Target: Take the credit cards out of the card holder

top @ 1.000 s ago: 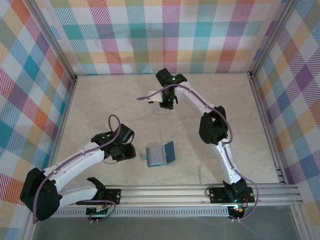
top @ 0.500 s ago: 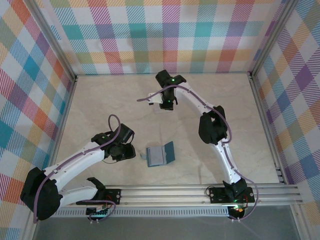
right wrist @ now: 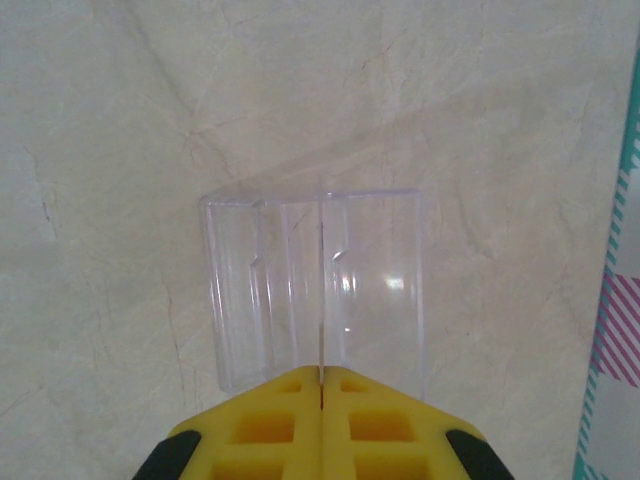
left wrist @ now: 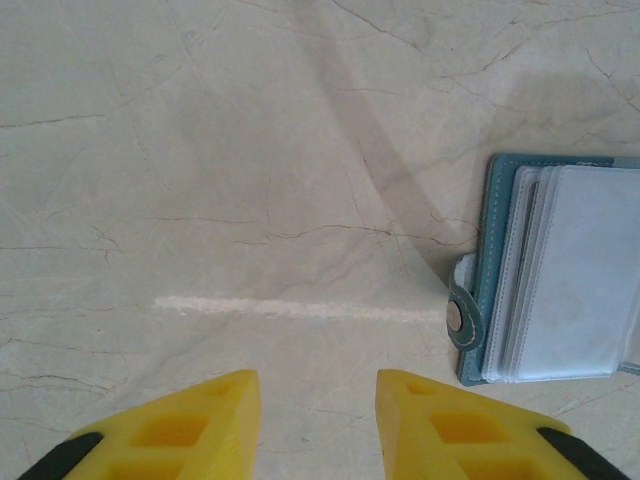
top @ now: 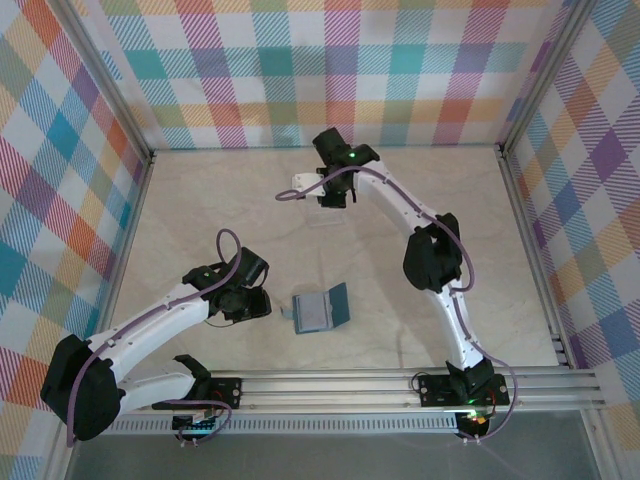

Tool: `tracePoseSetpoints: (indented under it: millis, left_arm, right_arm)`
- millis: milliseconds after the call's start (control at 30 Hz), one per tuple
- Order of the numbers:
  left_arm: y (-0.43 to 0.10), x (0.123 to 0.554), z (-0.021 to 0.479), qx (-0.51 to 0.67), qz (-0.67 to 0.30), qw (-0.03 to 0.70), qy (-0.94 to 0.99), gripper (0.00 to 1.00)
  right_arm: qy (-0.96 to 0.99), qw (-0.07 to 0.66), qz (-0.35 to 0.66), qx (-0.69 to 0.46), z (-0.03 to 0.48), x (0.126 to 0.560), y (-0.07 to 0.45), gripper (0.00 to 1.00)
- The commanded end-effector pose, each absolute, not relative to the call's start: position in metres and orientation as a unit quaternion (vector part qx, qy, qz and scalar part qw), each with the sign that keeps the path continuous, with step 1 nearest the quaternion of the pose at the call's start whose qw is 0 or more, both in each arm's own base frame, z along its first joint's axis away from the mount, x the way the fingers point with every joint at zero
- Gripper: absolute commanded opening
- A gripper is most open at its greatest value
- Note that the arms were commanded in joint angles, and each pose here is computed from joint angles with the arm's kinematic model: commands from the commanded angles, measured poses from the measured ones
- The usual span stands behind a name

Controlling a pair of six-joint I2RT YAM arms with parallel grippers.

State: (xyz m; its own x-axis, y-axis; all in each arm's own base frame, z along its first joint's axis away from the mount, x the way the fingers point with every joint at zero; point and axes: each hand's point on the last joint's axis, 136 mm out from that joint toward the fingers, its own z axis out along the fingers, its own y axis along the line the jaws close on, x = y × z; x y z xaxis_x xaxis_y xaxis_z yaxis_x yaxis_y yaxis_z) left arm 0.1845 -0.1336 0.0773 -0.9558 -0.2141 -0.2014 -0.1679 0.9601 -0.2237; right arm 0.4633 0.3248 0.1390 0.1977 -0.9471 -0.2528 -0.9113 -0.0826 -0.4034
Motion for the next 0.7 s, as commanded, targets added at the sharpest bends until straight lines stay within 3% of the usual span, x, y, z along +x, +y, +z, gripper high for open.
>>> tracePoseSetpoints:
  millis: [0,333,667]
  left_arm:
    - [-0.125,0.181,0.071,-0.114,-0.085,0.102,0.985,0.36]
    - [-0.125,0.181,0.07,-0.115,-0.084,0.1,0.985,0.36]
    - [-0.125,0.179,0.072,-0.116,-0.092,0.102,0.984,0.37]
  right_arm:
    - [0.621,0.225,-0.034,-0.75,0.114,0.465,0.326,0.0]
    - [0.627,0.165,-0.028,-0.76,0.084,0.45,0.312,0.0]
    - [0.645,0.123,-0.01,-0.754,0.093,0.419,0.293,0.0]
